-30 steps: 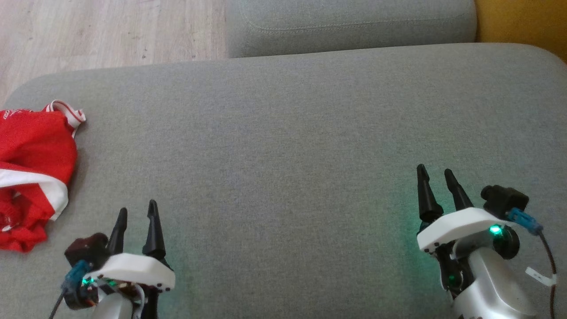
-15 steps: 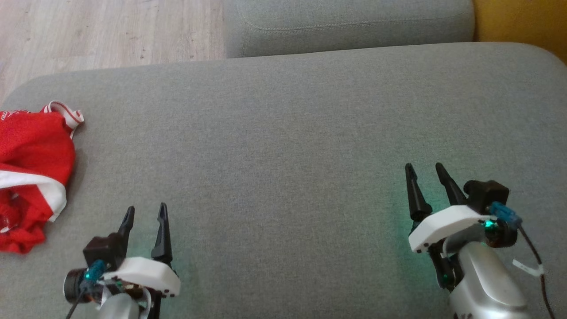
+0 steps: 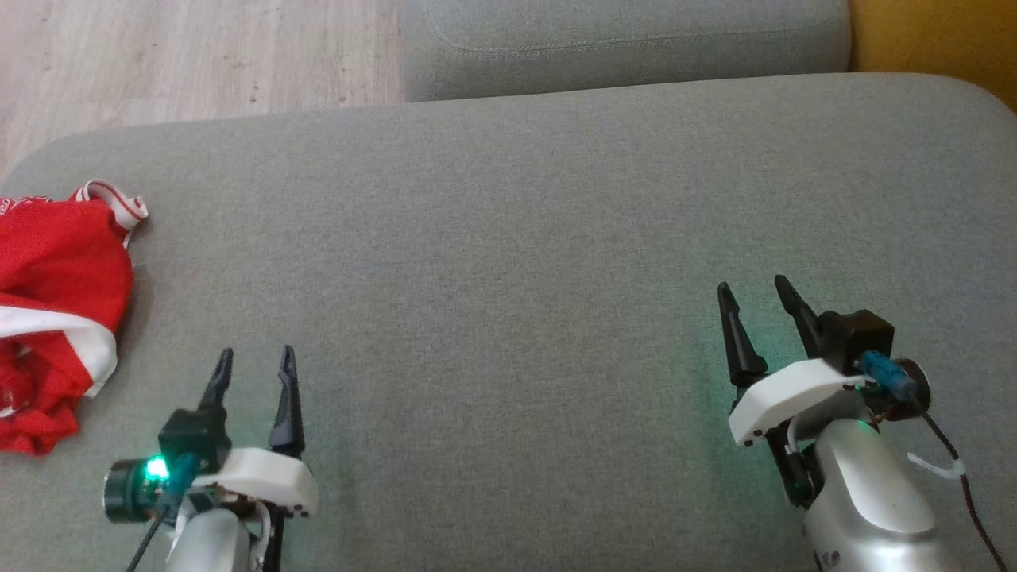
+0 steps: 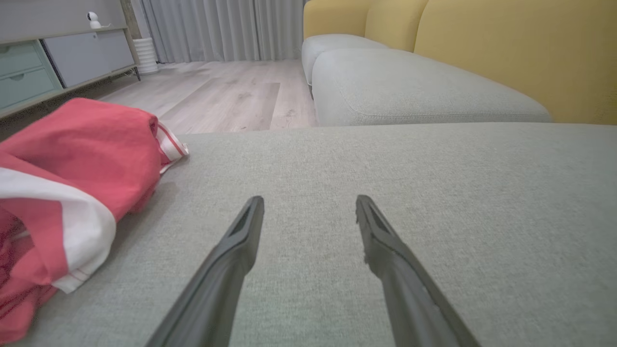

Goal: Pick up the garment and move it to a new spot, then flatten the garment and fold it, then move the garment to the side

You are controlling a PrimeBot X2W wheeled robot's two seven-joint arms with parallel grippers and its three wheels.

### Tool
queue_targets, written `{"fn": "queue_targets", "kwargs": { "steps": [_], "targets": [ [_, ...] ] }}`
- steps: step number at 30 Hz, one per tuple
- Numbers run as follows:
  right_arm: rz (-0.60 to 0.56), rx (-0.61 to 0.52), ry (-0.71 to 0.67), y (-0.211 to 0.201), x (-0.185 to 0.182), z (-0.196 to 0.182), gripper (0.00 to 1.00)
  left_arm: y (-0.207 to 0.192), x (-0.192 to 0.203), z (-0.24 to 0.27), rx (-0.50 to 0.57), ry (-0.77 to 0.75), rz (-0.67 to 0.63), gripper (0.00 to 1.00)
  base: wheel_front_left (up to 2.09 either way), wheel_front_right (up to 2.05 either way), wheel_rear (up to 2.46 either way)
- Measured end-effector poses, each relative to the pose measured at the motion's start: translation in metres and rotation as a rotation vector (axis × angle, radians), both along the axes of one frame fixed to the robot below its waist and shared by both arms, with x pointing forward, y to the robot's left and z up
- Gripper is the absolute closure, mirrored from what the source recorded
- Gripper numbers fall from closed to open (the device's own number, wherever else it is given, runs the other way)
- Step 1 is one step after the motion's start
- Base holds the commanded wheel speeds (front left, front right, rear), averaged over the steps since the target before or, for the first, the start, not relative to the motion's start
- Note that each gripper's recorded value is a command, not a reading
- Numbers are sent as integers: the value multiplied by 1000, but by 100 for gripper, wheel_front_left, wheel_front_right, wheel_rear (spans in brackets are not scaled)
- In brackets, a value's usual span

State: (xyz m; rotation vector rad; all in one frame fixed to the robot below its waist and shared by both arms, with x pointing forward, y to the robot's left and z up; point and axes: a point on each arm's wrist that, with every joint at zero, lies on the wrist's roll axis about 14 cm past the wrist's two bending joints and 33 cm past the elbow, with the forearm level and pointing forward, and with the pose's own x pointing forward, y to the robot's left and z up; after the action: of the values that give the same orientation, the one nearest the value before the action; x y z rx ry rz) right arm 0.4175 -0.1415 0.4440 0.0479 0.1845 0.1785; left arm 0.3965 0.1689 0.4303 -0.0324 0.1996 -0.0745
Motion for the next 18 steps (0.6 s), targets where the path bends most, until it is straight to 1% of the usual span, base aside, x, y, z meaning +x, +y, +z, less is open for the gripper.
{"fn": "queue_targets", "kwargs": {
  "steps": [2, 6, 9, 12, 18],
  "targets": [
    [1, -7, -11, -1, 1, 2, 0, 3, 4, 4, 11, -16, 8, 0, 0, 0, 0],
    [-15, -1, -10, -5, 1, 2, 0, 9, 6, 5, -9, -19, 41, 0, 0, 0, 0],
    [-45, 20, -16, -12, 2, 4, 0, 14, 5, 4, -41, -16, 76, 0, 0, 0, 0],
    [-73, 46, -25, -18, 4, 7, 0, 15, 4, 4, -48, -15, 87, 0, 0, 0, 0],
    [-73, 61, -19, -16, 2, 4, 0, 22, 3, 4, -55, -16, 111, 0, 0, 0, 0]
  ]
}}
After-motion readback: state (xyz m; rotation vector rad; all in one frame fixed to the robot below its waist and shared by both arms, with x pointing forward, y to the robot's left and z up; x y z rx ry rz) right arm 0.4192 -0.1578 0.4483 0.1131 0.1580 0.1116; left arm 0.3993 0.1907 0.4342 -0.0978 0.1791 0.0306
